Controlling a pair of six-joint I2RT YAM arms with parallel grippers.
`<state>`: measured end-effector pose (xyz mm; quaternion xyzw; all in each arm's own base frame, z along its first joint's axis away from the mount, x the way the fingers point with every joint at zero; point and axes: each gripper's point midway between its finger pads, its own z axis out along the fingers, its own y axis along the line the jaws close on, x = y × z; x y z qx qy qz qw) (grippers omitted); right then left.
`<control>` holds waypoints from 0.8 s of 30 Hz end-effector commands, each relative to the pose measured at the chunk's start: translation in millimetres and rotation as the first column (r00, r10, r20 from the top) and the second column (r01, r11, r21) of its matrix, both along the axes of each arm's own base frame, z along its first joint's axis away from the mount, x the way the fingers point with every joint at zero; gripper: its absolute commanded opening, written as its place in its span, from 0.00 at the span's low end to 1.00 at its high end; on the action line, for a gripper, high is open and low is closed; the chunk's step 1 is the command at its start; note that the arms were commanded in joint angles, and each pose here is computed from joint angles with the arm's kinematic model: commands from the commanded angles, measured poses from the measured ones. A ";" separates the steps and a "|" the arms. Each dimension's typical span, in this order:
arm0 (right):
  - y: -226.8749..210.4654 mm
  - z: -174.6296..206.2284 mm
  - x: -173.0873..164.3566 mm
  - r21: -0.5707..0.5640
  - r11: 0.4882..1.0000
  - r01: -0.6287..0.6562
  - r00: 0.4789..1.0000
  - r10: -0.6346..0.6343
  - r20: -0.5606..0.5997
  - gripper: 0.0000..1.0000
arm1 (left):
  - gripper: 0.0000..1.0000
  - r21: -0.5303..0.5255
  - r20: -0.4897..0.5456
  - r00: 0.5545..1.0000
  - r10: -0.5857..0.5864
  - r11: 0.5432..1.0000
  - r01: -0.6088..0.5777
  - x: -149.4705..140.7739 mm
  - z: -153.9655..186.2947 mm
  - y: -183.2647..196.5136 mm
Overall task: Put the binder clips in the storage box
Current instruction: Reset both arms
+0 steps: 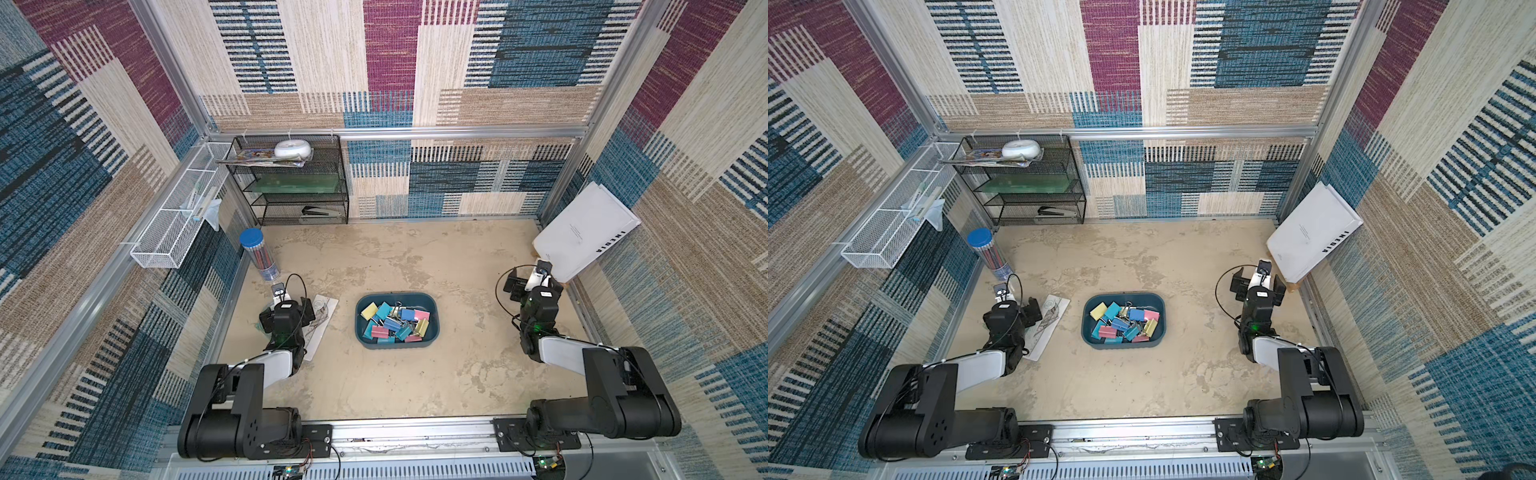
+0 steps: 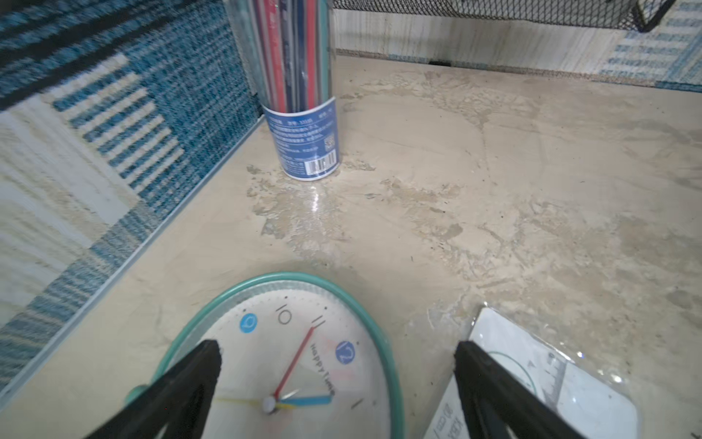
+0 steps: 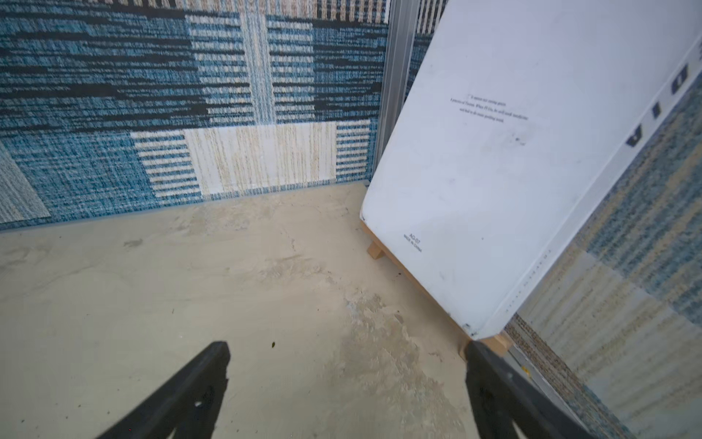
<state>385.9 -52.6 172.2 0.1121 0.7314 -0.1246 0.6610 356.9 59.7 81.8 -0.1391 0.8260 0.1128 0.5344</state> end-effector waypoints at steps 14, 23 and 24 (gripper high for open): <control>29.9 -29.3 -18.9 0.013 0.979 -0.201 0.980 0.201 0.012 0.99 | 1.00 0.004 0.066 0.983 -0.171 0.985 0.171 37.4 12.2 -26.5; 19.8 -41.7 -11.9 0.040 0.988 -0.147 0.989 0.148 0.000 0.99 | 1.00 0.000 0.059 0.984 -0.171 0.985 0.171 37.0 12.2 -26.6; 20.0 -42.1 -11.7 0.042 0.988 -0.148 0.989 0.149 -0.006 0.99 | 1.00 0.000 0.057 0.984 -0.172 0.985 0.172 36.8 11.8 -26.7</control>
